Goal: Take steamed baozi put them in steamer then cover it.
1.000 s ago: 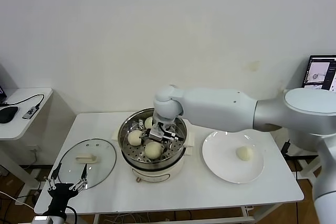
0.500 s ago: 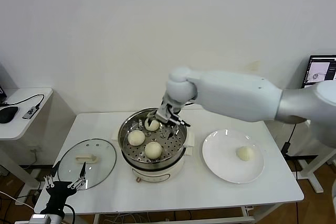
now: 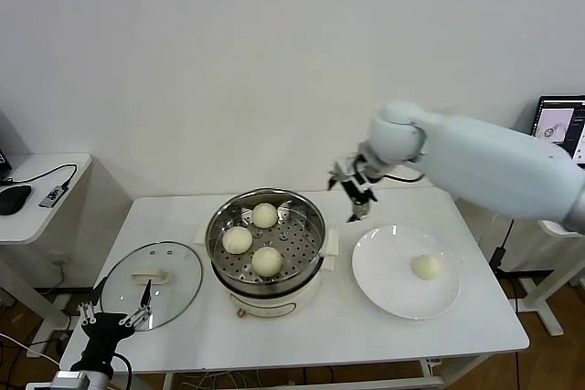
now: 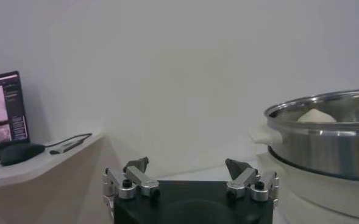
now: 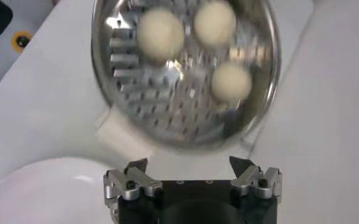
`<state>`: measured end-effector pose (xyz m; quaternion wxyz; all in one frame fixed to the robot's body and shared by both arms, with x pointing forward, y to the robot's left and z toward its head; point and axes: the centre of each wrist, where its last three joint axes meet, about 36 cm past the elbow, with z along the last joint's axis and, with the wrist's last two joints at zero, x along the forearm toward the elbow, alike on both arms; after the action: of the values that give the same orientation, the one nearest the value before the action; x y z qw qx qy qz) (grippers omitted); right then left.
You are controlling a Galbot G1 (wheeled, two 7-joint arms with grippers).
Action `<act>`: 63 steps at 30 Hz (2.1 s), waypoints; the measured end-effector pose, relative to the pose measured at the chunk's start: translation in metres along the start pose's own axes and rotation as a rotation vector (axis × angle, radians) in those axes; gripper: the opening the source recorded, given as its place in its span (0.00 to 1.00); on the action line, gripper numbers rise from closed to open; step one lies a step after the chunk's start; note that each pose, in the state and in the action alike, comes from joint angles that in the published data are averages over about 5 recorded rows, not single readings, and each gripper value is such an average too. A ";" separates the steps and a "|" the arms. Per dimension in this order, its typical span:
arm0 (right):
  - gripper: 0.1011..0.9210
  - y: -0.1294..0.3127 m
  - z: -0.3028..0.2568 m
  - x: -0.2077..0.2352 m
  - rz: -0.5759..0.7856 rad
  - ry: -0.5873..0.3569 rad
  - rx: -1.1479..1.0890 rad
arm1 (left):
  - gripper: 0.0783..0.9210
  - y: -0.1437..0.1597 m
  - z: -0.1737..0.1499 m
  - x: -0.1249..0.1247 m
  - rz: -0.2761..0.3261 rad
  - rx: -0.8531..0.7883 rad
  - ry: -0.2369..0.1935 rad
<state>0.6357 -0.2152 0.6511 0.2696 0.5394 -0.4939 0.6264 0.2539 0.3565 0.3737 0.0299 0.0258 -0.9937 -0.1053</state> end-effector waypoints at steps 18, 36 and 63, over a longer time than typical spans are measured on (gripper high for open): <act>0.88 0.099 0.123 -0.063 -0.078 0.115 -0.259 | 0.88 -0.002 0.003 0.004 -0.007 -0.005 0.010; 0.88 0.130 0.153 -0.120 -0.104 0.168 -0.338 | 0.88 0.002 0.005 0.006 -0.016 -0.009 0.017; 0.62 0.120 0.154 -0.162 -0.141 0.211 -0.368 | 0.88 0.003 0.007 0.002 -0.023 -0.007 0.018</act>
<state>0.6387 -0.3676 0.4485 0.4565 0.4460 -0.5300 0.5584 0.2509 0.3610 0.3681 0.0378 0.0380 -0.9926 -0.1089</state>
